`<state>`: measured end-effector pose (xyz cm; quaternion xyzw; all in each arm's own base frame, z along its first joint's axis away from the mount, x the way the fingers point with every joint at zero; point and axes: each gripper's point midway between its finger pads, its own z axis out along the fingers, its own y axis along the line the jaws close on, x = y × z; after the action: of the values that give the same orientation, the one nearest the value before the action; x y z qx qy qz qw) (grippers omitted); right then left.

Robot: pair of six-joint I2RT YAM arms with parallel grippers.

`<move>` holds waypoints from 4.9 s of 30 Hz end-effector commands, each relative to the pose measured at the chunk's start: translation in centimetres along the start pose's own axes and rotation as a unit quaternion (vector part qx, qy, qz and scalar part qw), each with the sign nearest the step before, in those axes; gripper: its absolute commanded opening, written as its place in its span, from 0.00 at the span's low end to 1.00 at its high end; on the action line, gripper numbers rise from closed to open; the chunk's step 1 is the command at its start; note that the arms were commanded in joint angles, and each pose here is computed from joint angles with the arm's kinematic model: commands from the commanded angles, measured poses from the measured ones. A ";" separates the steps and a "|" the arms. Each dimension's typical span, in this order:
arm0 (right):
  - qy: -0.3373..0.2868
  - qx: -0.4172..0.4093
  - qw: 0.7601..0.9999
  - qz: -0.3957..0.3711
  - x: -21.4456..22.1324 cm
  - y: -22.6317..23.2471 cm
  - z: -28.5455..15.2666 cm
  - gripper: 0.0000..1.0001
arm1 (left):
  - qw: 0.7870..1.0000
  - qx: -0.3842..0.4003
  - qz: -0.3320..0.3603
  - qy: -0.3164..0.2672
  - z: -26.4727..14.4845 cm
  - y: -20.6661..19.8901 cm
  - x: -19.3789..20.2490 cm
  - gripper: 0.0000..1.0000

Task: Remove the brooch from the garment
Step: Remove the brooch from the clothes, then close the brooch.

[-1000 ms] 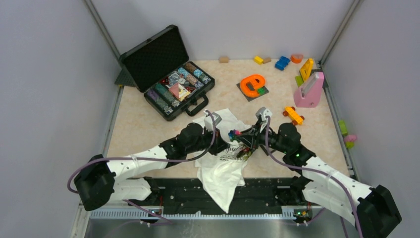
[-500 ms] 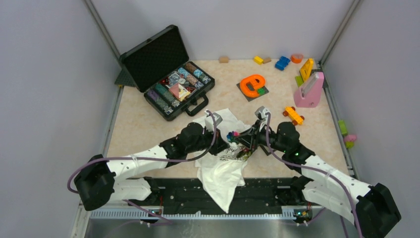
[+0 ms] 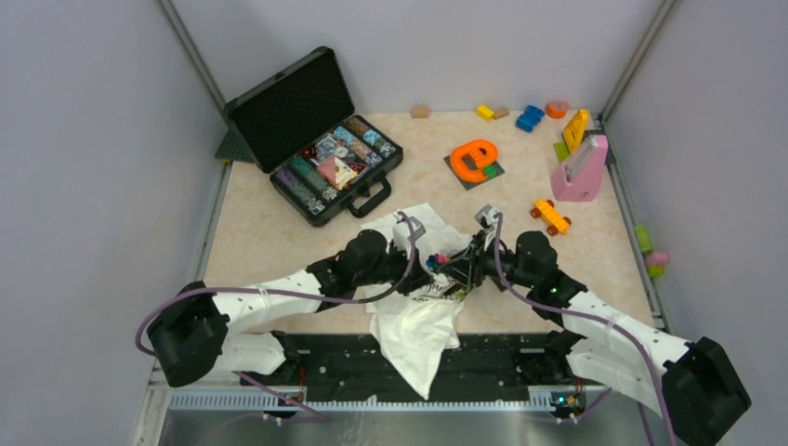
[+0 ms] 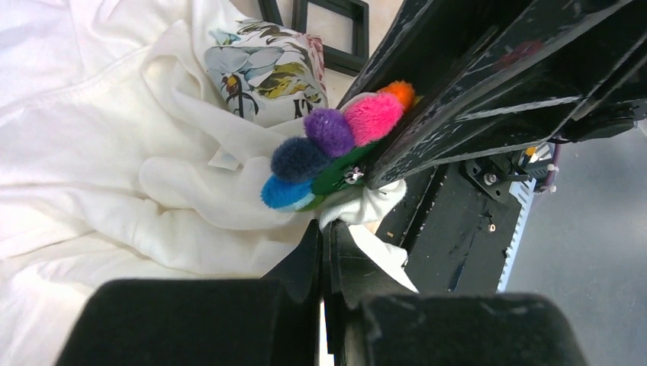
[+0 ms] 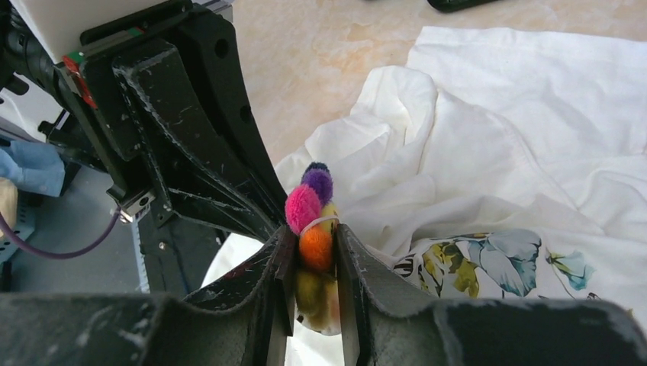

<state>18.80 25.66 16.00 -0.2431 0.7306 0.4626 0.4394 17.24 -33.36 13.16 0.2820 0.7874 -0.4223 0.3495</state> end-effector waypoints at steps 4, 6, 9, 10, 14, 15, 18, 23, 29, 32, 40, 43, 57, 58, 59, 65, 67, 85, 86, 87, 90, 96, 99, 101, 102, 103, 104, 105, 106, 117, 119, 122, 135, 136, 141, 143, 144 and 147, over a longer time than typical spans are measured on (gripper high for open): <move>0.025 -0.012 1.000 0.004 2.0 0.3 -0.1 0.28 | 0.998 0.047 0.044 -0.012 0.3 -1.4 -0.7 0.00; 0.029 -0.005 1.000 0.004 2.5 0.0 -0.2 0.28 | 0.997 0.054 0.049 -0.004 0.4 -1.5 -0.1 0.00; 0.024 -0.011 1.000 0.002 2.4 0.3 -0.3 0.27 | 0.997 0.055 0.051 0.005 0.6 -1.4 0.5 0.00; 0.025 -0.016 1.000 0.000 2.4 0.4 -0.3 0.27 | 0.997 0.053 0.050 0.006 0.6 -1.3 0.5 0.00; 0.034 -0.022 0.999 -0.014 2.5 0.7 -0.3 0.15 | 0.998 0.047 0.049 0.009 0.6 -1.1 0.5 0.00; 0.038 -0.021 0.999 -0.015 2.7 0.6 -0.3 0.00 | 0.998 0.045 0.049 0.009 0.6 -1.1 0.5 0.00; 0.047 -0.008 0.999 -0.020 2.8 0.3 -0.2 0.00 | 0.998 0.037 0.042 0.009 0.4 -1.1 0.1 0.00; 0.048 0.020 0.998 -0.046 1.9 0.2 -0.2 0.00 | 0.999 0.017 0.025 0.010 -0.1 -1.1 -0.7 0.00; 0.042 0.073 0.985 -0.152 -1.2 1.1 0.3 0.00 | 0.999 -0.030 -0.004 0.023 -1.3 -0.5 -1.6 0.00; 0.030 0.118 0.966 -0.226 -3.2 1.0 0.9 0.00 | 0.998 -0.057 -0.024 0.006 -2.6 -0.4 -3.1 0.00; 0.016 0.091 0.894 -0.439 -6.4 1.8 2.4 0.00 | 0.993 -0.091 -0.023 -0.074 -8.0 -0.6 -7.8 0.00; 0.041 0.114 0.858 -0.499 -7.8 1.0 2.5 0.00 | 0.990 -0.107 -0.016 -0.094 -9.7 -0.6 -9.4 0.00; -0.025 0.248 0.887 -0.388 -13.3 -4.8 -0.1 0.00 | 0.904 -0.400 -0.048 -0.142 -18.1 10.0 -12.1 0.00; -0.042 0.226 0.904 -0.361 -13.4 -3.8 0.0 0.00 | 0.895 -0.418 -0.058 -0.147 -18.6 11.3 -12.6 0.00; -0.061 0.210 0.922 -0.320 -13.6 -2.9 0.0 0.00 | 0.886 -0.434 -0.068 -0.150 -18.9 12.8 -13.0 0.00; -0.018 0.071 0.996 -0.057 -11.1 4.0 0.5 0.00 | 0.899 -0.406 -0.081 -0.140 -16.5 15.8 -16.2 0.56; -0.001 0.037 0.999 0.009 -11.4 6.3 0.2 0.00 | 0.927 -0.335 -0.066 -0.159 -15.7 13.1 -17.2 0.92; -0.010 -0.215 0.969 0.119 -13.7 15.8 -0.8 0.00 | 0.925 0.270 0.045 -0.263 -17.2 -8.3 -14.3 0.72; -0.013 -0.213 0.970 0.115 -13.8 15.7 -0.6 0.00 | 0.923 0.280 0.047 -0.261 -17.3 -8.6 -14.4 0.71; -0.016 -0.212 0.971 0.112 -13.9 15.6 -0.4 0.00 | 0.920 0.289 0.049 -0.260 -17.4 -8.8 -14.4 0.69; -0.027 -0.209 0.972 0.105 -14.3 15.3 0.0 0.00 | 0.918 0.300 0.049 -0.255 -17.3 -9.1 -14.5 0.60; -0.043 -0.206 0.973 0.100 -14.8 14.8 0.8 0.00 | 0.926 0.293 0.046 -0.232 -16.3 -8.5 -14.3 0.51; -0.049 -0.206 0.973 0.098 -14.8 14.7 1.0 0.00 | 0.928 0.292 0.045 -0.228 -16.1 -8.3 -14.1 0.50; -0.051 -0.208 0.972 0.098 -14.8 14.6 1.1 0.00 | 0.928 0.294 0.042 -0.223 -15.9 -8.4 -14.0 0.47; -0.051 -0.209 0.971 0.100 -14.8 14.6 1.1 0.00 | 0.929 0.295 0.040 -0.221 -15.8 -8.3 -14.0 0.44; -0.050 -0.207 0.972 0.103 -14.7 14.5 1.2 0.00 | 0.929 0.297 0.039 -0.217 -15.6 -8.4 -13.9 0.41; -0.051 -0.207 0.972 0.103 -14.6 14.5 1.2 0.00 | 0.930 0.299 0.037 -0.213 -15.5 -8.4 -13.8 0.39; -0.052 -0.208 0.971 0.105 -14.6 14.4 1.2 0.00 | 0.930 0.300 0.034 -0.209 -15.2 -8.4 -13.7 0.38; -0.052 -0.209 0.971 0.107 -14.5 14.4 1.3 0.00 | 0.931 0.300 0.032 -0.207 -15.1 -8.4 -13.8 0.38; -0.050 -0.217 0.968 0.117 -13.6 14.2 1.4 0.00 | 0.937 0.284 0.019 -0.204 -14.0 -7.8 -14.1 0.12; -0.049 -0.216 0.968 0.119 -13.5 14.1 1.4 0.00 | 0.938 0.282 0.015 -0.202 -13.9 -7.7 -14.1 0.00; -0.045 -0.213 0.968 0.122 -13.2 14.0 1.5 0.00 | 0.939 0.276 0.002 -0.203 -13.8 -7.5 -14.3 0.00; -0.074 -0.176 0.975 0.118 -15.0 13.7 0.1 0.58 | 0.943 0.259 -0.151 -0.147 -12.6 -6.6 -14.6 0.00; -0.079 -0.175 0.973 0.127 -15.5 13.8 0.0 0.61 | 0.941 0.261 -0.160 -0.141 -12.6 -6.7 -14.6 0.00; -0.098 -0.138 0.964 0.207 -16.0 12.7 0.0 0.58 | 0.934 0.275 -0.194 -0.117 -12.9 -7.3 -14.3 0.00; -0.099 -0.120 0.961 0.230 -15.7 12.0 0.1 0.54 | 0.933 0.280 -0.201 -0.108 -13.0 -7.5 -14.1 0.00; -0.099 -0.111 0.960 0.239 -15.5 11.6 0.2 0.52 | 0.932 0.280 -0.203 -0.105 -13.0 -7.5 -14.0 0.00; -0.105 -0.100 0.956 0.257 -15.2 11.1 0.3 0.46 | 0.932 0.280 -0.209 -0.099 -12.9 -7.4 -13.7 0.00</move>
<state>17.24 30.99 33.01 -0.0934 0.6757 0.6448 0.3449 16.44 -27.90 31.32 0.1485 0.6465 -0.7053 0.2501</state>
